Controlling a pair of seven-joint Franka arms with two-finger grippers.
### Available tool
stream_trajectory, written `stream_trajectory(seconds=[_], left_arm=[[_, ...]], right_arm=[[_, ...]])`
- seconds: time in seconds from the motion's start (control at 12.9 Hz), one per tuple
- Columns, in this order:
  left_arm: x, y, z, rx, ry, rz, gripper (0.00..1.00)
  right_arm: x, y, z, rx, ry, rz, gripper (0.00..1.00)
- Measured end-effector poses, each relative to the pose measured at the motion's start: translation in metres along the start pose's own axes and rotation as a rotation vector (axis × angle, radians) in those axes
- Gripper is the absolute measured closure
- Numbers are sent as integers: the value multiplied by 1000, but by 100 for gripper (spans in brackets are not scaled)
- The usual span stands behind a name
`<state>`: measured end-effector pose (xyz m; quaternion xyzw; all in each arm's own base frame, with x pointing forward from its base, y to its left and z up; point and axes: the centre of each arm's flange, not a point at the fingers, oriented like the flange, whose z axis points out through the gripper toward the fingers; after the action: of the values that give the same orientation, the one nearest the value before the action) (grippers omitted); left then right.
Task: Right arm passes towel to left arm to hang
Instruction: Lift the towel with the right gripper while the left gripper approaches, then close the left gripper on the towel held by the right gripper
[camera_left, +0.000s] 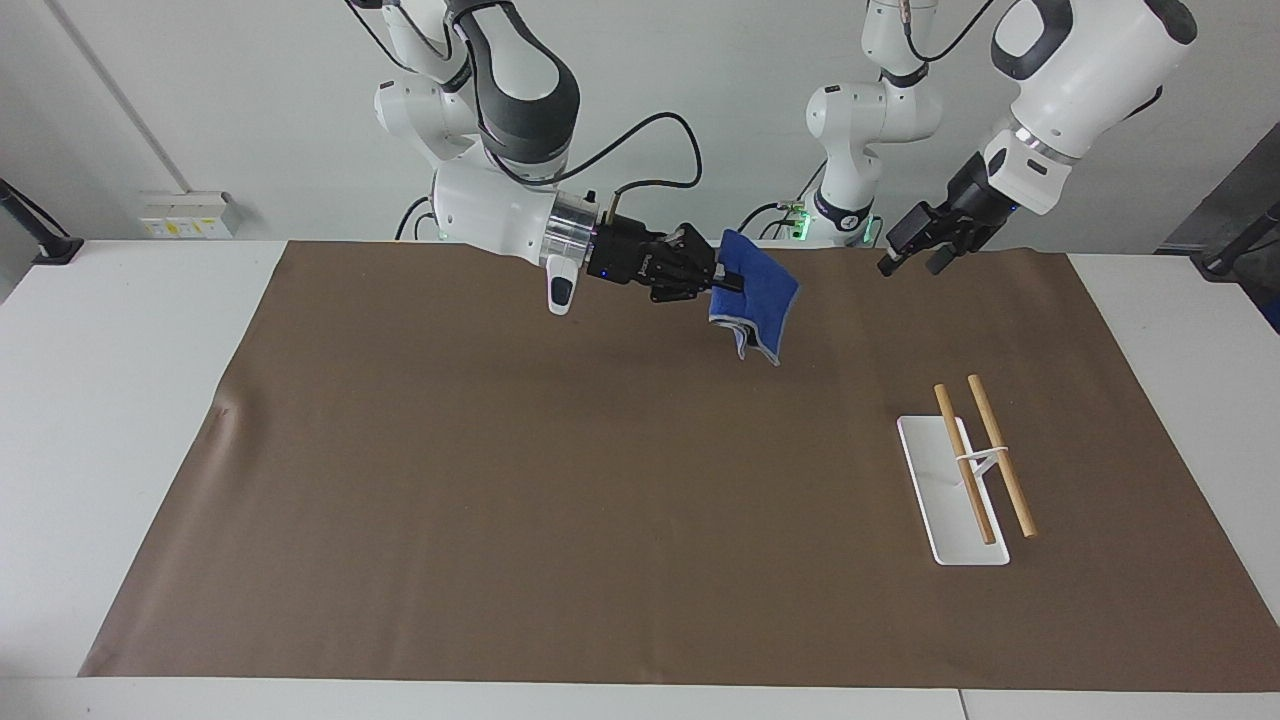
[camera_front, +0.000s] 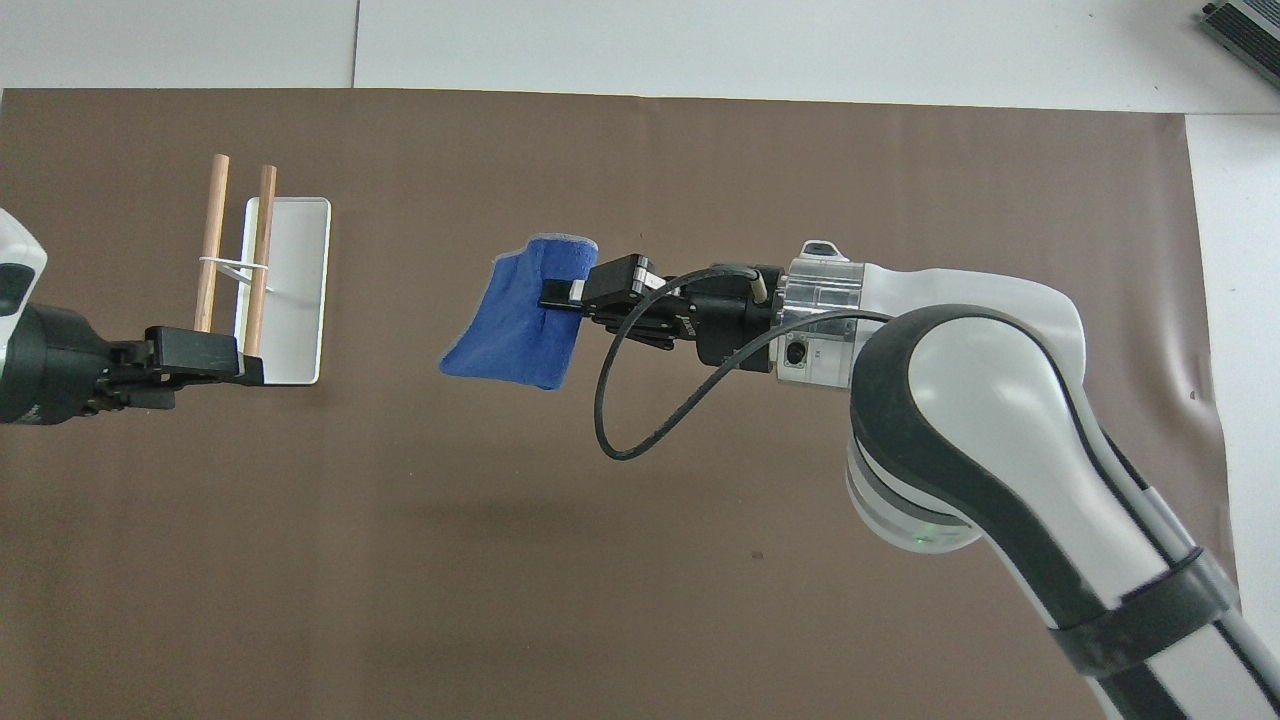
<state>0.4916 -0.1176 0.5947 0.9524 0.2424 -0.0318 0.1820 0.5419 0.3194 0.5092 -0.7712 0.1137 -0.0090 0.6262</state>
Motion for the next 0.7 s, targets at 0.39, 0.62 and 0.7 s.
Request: stream_trajectory(seconds=[0.39,0.62,0.7], left_arm=[[-35,38,23,-88,-23,-484,0],[-57,63,35,-157,-12,-706,0],[-61,67,40,-178,-7,-751,0]], right_arm=[[-3,7,7,7,-11,1,96],[-6,8,10,5,-16,1,96],[-6,8,9,5,-16,1,96]])
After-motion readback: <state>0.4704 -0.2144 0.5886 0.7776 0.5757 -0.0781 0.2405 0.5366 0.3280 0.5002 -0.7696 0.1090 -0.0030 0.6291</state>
